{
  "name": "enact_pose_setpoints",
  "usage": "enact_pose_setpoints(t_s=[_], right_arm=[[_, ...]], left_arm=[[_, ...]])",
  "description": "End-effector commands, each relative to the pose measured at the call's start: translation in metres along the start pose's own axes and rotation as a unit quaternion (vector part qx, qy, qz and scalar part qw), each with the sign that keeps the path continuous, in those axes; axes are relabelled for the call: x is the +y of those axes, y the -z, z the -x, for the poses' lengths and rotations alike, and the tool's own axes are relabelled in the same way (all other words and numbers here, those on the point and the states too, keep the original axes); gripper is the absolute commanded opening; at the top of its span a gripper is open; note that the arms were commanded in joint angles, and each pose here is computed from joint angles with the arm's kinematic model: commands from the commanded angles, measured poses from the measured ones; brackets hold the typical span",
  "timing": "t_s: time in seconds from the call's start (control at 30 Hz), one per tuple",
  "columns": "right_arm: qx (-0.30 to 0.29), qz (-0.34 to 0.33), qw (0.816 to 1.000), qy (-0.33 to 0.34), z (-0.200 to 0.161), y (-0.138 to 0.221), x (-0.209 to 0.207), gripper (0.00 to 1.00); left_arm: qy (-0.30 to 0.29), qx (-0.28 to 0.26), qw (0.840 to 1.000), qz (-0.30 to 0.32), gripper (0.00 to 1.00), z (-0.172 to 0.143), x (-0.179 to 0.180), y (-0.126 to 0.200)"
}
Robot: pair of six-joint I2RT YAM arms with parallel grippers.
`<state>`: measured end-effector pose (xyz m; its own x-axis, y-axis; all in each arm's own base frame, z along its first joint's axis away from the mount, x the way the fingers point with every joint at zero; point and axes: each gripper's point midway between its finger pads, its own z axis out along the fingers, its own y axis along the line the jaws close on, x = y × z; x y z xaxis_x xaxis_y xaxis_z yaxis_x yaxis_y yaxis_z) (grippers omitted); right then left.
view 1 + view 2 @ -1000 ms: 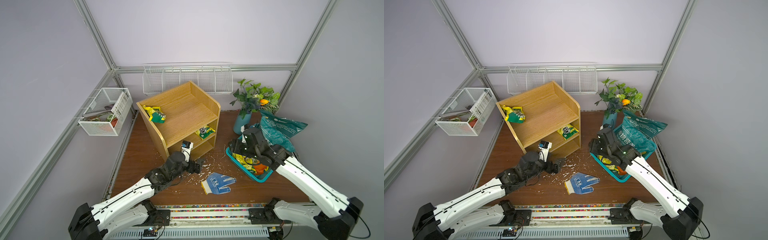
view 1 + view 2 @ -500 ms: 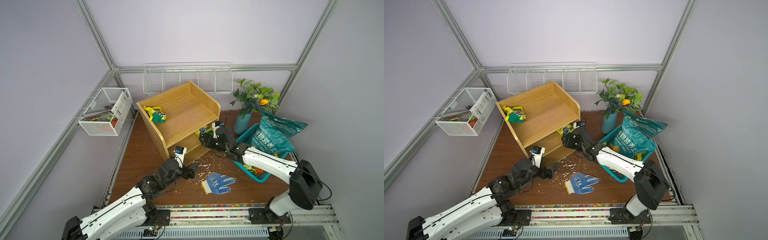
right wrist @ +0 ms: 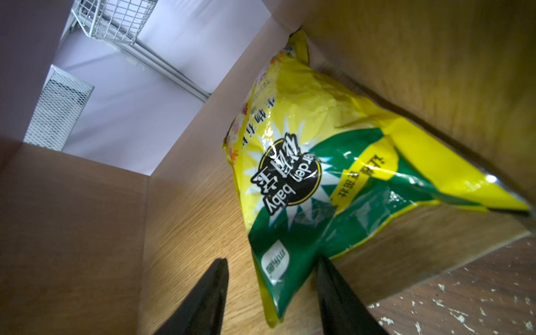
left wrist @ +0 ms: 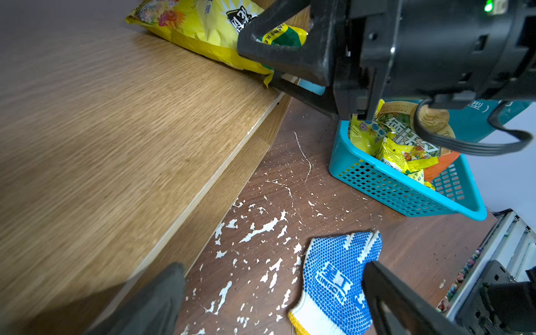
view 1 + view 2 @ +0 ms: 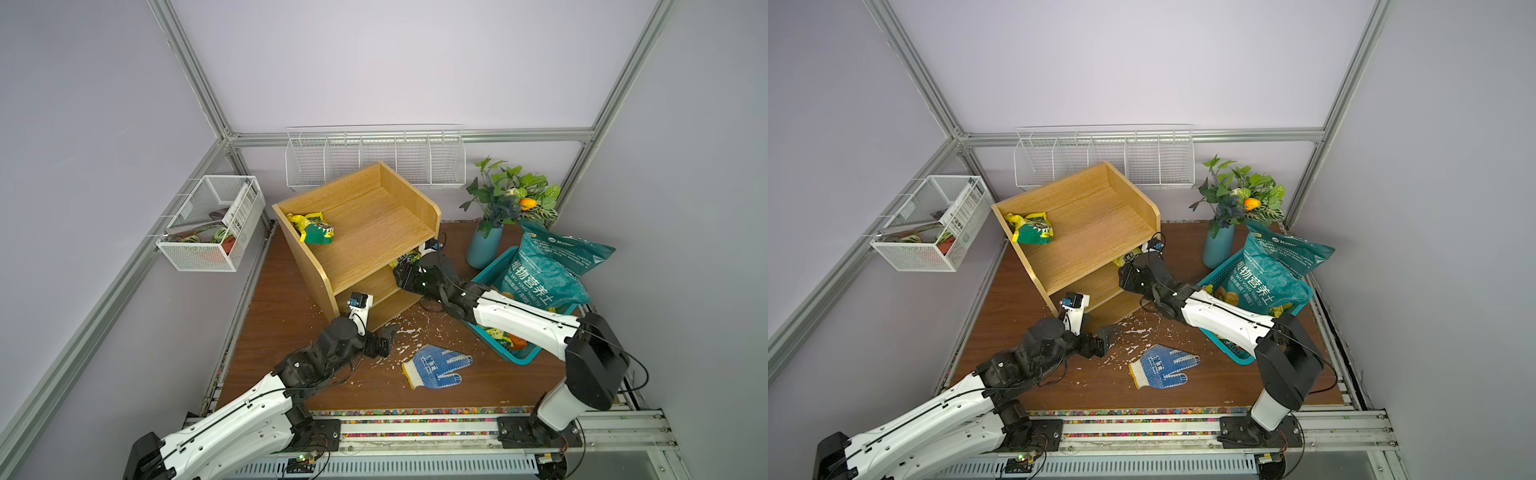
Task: Take down the fertilizer bag from the shelf
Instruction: Pick up the fertilizer bag from the shelf, then place the fertilizer bag in the storage box.
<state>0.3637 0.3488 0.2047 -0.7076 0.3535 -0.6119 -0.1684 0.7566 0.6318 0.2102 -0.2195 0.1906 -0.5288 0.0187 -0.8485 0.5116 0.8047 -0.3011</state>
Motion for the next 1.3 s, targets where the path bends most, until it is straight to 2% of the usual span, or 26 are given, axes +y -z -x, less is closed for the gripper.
enact_pose_setpoints(t_s=[0.0, 0.03, 0.17, 0.2, 0.33, 0.5, 0.7, 0.83, 1.03, 1.13, 1.27], right_arm=[[-0.001, -0.02, 1.0, 0.003, -0.006, -0.018, -0.012, 0.48], [-0.002, -0.017, 1.0, -0.001, -0.006, -0.019, -0.012, 0.42], [-0.019, -0.012, 1.0, -0.006, -0.002, -0.016, -0.013, 0.05], [-0.023, -0.011, 1.0, -0.006, -0.001, -0.013, -0.012, 0.0], [-0.044, 0.009, 0.999, -0.007, 0.007, 0.001, -0.008, 0.0], [-0.072, 0.07, 0.995, -0.004, 0.021, 0.034, 0.008, 0.0], [-0.064, 0.151, 0.986, 0.002, 0.035, 0.081, 0.031, 0.0], [-0.043, 0.171, 0.984, -0.01, 0.037, 0.107, 0.031, 0.0], [-0.052, 0.106, 0.993, 0.026, 0.054, 0.164, 0.011, 0.0], [-0.055, 0.037, 0.996, 0.052, 0.06, 0.2, -0.008, 0.0], [-0.042, -0.055, 0.997, 0.047, 0.052, 0.245, -0.045, 0.0]], left_arm=[[0.008, -0.009, 0.999, 0.033, 1.0, 0.0, 0.014, -0.001], [0.007, -0.009, 0.999, 0.033, 1.0, 0.0, 0.014, -0.001], [0.009, -0.011, 0.999, 0.034, 1.0, 0.0, 0.015, 0.0], [0.009, -0.012, 0.999, 0.035, 1.0, 0.0, 0.015, 0.001], [0.009, -0.012, 0.999, 0.034, 1.0, 0.0, 0.015, 0.0], [0.009, -0.012, 0.999, 0.033, 1.0, 0.0, 0.015, 0.0], [0.01, -0.016, 0.999, 0.028, 1.0, 0.002, 0.013, -0.001], [0.009, -0.016, 1.0, 0.023, 1.0, 0.004, 0.01, -0.003], [-0.007, -0.011, 1.0, -0.002, 1.0, 0.009, -0.003, -0.012], [-0.02, -0.006, 1.0, -0.011, 1.0, 0.012, -0.01, -0.018], [-0.032, -0.002, 0.999, -0.024, 1.0, 0.018, -0.019, -0.028]])
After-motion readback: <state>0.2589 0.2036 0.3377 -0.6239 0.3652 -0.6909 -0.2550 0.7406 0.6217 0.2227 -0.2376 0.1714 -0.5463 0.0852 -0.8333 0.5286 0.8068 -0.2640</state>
